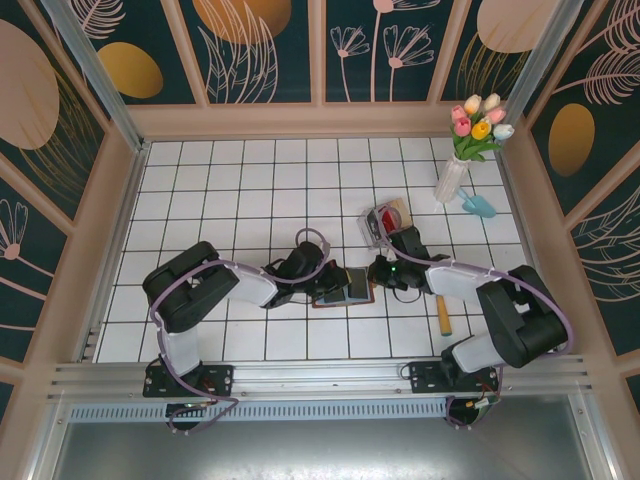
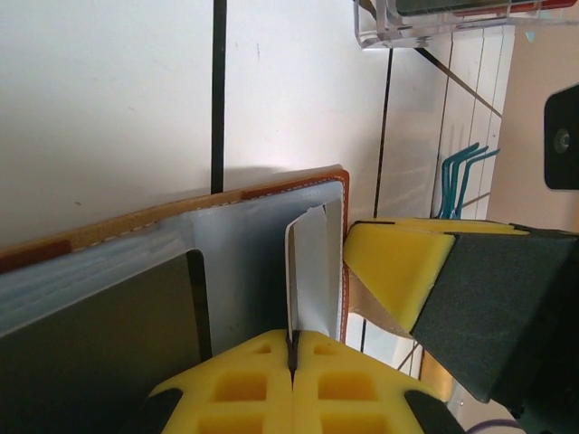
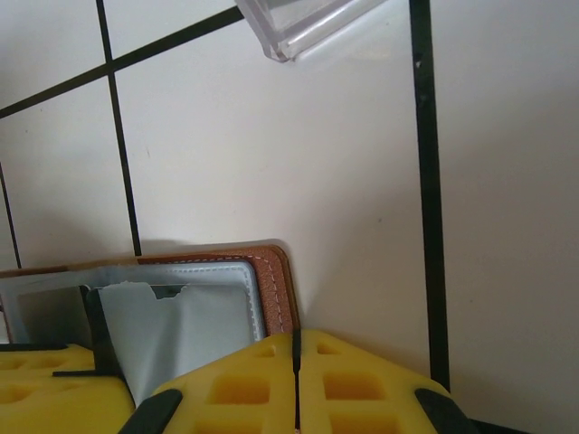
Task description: Put the credit cards into the card holder
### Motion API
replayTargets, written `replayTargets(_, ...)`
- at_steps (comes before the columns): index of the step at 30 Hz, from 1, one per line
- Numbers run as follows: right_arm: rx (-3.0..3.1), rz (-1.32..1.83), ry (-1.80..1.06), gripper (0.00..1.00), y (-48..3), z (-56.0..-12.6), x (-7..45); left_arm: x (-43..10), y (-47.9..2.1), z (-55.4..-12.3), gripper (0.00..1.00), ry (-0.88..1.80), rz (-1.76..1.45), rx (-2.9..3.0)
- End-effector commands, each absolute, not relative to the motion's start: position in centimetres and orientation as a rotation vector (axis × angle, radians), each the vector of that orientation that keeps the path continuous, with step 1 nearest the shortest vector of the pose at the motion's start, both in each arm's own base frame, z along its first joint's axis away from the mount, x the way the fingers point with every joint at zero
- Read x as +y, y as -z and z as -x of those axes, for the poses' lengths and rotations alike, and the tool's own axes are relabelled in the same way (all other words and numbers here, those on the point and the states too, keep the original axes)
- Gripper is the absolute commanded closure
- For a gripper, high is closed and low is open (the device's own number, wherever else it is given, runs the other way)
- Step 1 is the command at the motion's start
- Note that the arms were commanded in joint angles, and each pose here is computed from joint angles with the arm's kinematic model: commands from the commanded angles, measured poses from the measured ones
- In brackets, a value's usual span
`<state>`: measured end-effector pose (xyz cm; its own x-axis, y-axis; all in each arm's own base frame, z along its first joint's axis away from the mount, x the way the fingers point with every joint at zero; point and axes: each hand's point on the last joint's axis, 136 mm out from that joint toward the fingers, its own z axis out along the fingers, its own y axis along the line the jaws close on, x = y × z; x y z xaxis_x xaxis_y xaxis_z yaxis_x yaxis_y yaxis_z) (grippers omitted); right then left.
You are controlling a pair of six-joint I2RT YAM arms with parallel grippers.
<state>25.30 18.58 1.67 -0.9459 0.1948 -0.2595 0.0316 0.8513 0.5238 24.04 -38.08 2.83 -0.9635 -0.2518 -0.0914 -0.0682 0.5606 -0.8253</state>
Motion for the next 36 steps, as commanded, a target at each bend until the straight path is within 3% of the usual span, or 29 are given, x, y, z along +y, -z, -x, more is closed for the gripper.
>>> replayTargets(1, 2.87, -0.236, -0.79, 1.0, 0.3, -21.5, 18.1, -38.0, -1.0, -23.4, 0.94, 1.288, 0.319, 2.643)
replayTargets(14, 2.843, -0.278, -0.759, 0.98, -0.2, -22.2, 17.1, -36.2, -3.7, -24.0, 0.61, 1.159, 0.267, 2.593)
replayTargets(19, 2.833, -0.27, -0.778, 0.94, -0.8, -22.5, 17.2, -35.9, -4.4, -24.3, 0.56, 1.109, 0.237, 2.592)
replayTargets(23, 2.801, -0.243, -0.803, 0.84, -1.9, -22.9, 17.5, -36.1, -5.0, -24.5, 0.56, 1.1, 0.208, 2.583)
replayTargets(25, 2.762, -0.238, -0.77, 0.71, -3.3, -23.8, 17.2, -36.1, -6.8, -25.0, 0.56, 1.097, 0.186, 2.536)
replayTargets(29, 2.643, -0.16, -0.704, 0.57, -8.2, -26.2, 16.3, -35.3, -8.8, -26.3, 0.53, 1.008, 0.171, 2.485)
replayTargets(36, 2.516, -0.06, -0.259, 0.5, -13.5, -31.9, 11.1, -34.1, -11.1, -29.7, 0.44, 0.991, 0.219, 2.417)
